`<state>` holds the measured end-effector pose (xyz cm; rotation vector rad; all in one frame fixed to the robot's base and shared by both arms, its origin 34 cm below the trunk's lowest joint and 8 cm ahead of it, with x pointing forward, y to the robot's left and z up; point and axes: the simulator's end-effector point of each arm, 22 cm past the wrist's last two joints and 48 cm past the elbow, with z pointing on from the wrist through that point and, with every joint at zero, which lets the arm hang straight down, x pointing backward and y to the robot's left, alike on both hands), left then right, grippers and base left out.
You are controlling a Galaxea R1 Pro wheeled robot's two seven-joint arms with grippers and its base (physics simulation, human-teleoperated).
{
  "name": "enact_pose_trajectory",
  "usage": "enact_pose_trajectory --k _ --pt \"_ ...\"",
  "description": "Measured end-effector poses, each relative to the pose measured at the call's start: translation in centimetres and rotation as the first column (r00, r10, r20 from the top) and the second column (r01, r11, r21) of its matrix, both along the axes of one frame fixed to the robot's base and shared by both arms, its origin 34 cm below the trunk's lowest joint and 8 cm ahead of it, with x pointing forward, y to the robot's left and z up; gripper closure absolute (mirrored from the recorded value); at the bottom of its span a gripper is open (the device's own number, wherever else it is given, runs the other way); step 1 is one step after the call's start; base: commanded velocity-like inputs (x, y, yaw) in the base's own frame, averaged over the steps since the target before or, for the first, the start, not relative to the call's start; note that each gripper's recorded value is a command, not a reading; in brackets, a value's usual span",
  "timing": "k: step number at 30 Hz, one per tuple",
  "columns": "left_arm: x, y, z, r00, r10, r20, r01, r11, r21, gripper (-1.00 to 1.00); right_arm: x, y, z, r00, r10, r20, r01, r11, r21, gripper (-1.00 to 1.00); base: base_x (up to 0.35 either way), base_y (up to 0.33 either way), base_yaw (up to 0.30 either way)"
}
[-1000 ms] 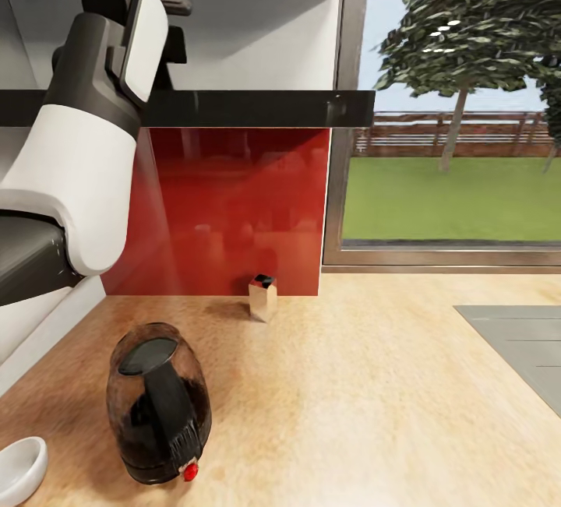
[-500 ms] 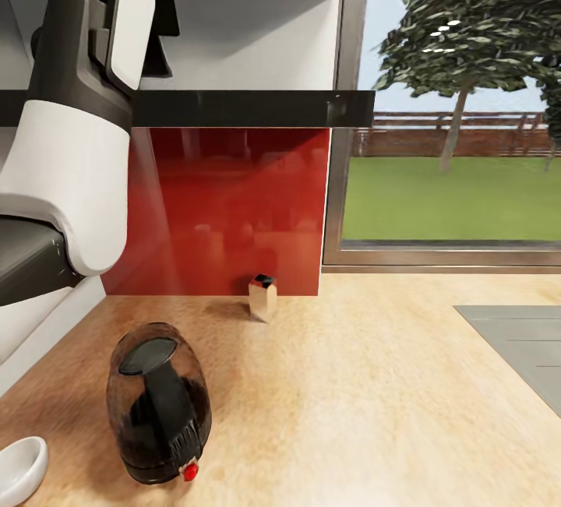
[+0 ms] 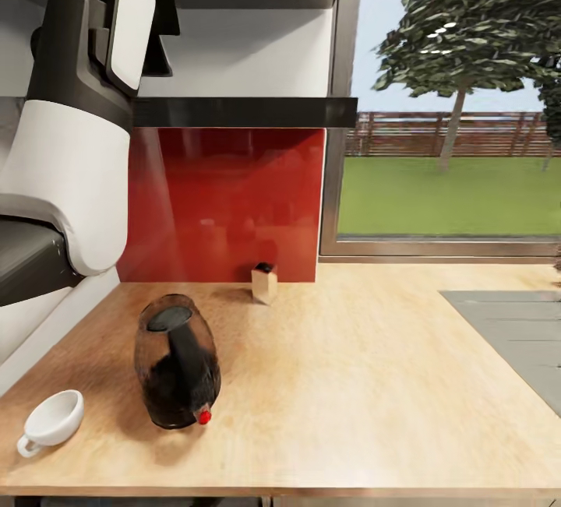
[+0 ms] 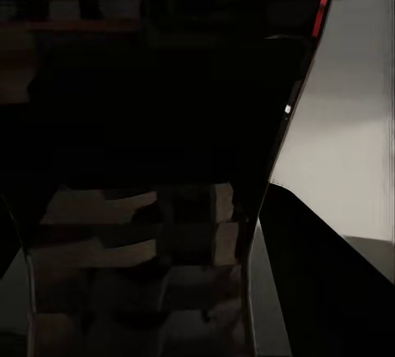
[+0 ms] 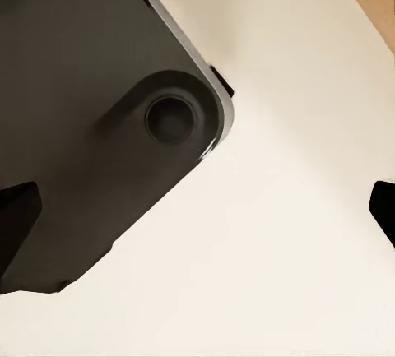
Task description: Set up a coffee station on the kitchen countertop: keep the coffee maker on the countertop, move the bottle of coffee from the kitchen shelf to the counter next to the coffee maker, place a paper coffee filter on top of the coffee maker, put the saucer next to the coffee maker with the coffee cup on the saucer, and place the electric kettle next to the coffee maker.
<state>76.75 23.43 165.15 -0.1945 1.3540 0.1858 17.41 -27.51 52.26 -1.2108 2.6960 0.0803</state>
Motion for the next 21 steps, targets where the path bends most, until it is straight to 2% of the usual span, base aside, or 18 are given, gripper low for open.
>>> enact_pose_trajectory --k 16,21 --pt "0.01 -0.09 -0.01 1.000 -0.003 0.000 0.003 1.000 0.000 1.00 0.20 -0.06 0.00 1.000 -0.012 0.003 0.012 1.000 -0.002 -1.00 -0.336 0.000 -0.002" --pt "-0.02 -0.11 0.02 1.000 -0.003 0.000 0.003 1.000 0.000 1.00 0.18 -0.10 0.00 1.000 -0.013 0.002 0.013 1.000 -0.003 -1.00 -0.227 0.000 -0.136"
